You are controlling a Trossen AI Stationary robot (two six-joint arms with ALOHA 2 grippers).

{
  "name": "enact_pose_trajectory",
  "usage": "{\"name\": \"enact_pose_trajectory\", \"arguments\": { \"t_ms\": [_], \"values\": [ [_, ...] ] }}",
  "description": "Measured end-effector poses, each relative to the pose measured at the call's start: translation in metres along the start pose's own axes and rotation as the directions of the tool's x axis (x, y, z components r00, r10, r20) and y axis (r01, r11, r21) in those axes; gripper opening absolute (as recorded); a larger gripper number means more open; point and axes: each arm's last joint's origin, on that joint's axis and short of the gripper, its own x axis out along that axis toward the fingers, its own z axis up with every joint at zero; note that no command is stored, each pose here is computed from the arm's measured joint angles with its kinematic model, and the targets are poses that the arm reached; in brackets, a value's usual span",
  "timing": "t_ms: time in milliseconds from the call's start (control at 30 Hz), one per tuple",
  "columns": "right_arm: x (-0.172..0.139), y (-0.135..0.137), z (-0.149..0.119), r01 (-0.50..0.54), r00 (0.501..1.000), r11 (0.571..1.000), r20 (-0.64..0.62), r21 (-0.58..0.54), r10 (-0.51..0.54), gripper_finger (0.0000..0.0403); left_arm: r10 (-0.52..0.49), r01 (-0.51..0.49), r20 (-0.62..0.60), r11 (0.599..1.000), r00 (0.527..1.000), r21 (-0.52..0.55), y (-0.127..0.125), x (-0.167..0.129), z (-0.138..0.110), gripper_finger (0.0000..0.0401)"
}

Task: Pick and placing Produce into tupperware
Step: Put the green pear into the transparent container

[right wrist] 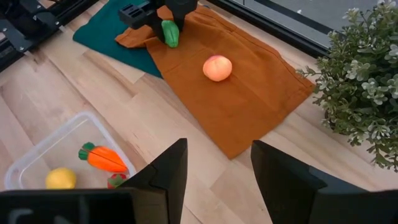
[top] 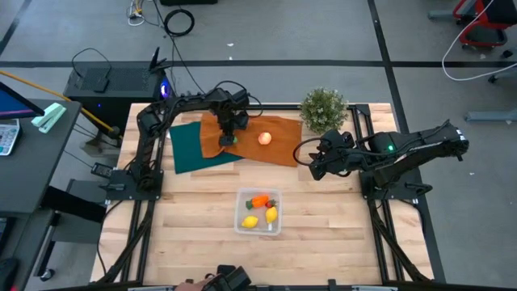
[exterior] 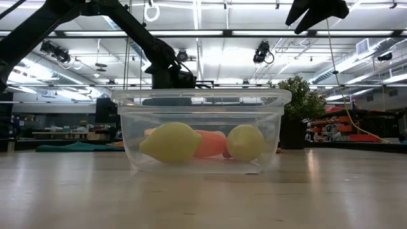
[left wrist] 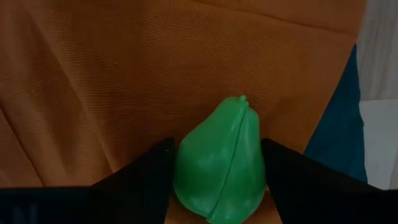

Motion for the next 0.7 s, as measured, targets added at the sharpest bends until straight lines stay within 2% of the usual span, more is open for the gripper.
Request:
{"name": "enact_pose_trajectory", "arguments": {
  "t_ms": [400, 533, 700],
  "values": [
    [0.000, 0.000, 0.000, 0.000, 1.000, 1.000, 0.000, 0.000, 0.000, 0.0146, 0.020, -0.020, -0.011, 1.000, 1.000, 0.000, 0.000, -0.004, 0.003, 0.0215],
    [0.000, 0.000, 0.000, 0.000, 1.000, 1.000, 0.000, 0.000, 0.000, 0.0146, 0.051, -0.051, 0.014, 0.999, 0.999, 0.009, 0.002, -0.017, 0.012, 0.0213],
    [0.000, 0.000, 0.000, 0.004, 1.000, 1.000, -0.003, -0.003, -0.004, 0.0146, 0.082, -0.080, 0.061, 0.996, 0.995, -0.036, 0.006, -0.041, 0.024, 0.0214]
  ]
}}
